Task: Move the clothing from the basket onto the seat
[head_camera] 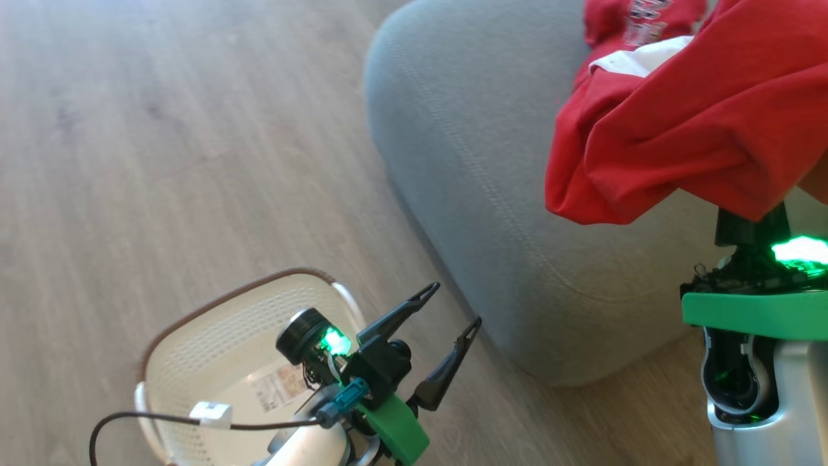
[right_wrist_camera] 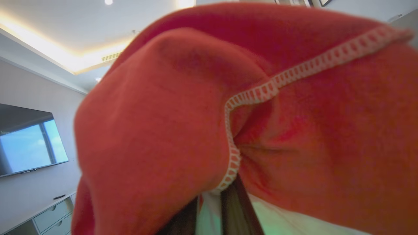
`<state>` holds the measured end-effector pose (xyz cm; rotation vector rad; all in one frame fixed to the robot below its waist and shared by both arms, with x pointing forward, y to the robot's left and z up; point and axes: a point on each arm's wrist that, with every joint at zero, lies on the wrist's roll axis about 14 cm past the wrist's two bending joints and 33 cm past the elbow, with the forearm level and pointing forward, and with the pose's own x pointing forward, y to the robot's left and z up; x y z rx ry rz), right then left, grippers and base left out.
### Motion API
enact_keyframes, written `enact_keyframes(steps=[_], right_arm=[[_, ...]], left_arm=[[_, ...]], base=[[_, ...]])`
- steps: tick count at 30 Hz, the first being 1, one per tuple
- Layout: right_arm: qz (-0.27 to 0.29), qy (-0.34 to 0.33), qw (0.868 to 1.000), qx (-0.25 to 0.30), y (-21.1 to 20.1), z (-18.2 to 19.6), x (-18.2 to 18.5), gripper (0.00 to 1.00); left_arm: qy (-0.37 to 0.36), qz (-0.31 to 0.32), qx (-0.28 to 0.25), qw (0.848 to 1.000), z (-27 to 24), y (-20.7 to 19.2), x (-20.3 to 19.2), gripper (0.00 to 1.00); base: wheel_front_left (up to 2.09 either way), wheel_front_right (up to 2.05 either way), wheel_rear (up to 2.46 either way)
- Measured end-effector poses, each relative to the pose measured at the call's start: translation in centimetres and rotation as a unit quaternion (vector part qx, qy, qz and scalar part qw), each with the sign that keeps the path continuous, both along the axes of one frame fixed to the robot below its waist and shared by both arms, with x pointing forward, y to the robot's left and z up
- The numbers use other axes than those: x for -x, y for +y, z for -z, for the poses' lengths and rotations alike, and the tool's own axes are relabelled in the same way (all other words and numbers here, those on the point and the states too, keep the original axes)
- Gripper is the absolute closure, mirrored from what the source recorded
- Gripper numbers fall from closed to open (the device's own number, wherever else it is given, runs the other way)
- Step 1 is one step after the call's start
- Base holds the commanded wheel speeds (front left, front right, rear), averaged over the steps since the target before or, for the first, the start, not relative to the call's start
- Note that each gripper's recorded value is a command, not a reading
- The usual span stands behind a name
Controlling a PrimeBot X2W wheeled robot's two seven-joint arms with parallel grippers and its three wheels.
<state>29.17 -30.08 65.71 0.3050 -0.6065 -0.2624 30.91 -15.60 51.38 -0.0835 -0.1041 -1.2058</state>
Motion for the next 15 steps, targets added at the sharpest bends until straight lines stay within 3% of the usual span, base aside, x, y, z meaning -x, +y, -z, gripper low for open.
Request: enact_keyframes(steps=[15], right_arm=[[0.065,0.014,0.998,0.003,-2.9,0.4,2.5,1.0]], left_arm=[[0.006,0.064,0.007,0.998,0.3,-3.0,1.5,0.0]], base=[[0.0,0.0,0.0]])
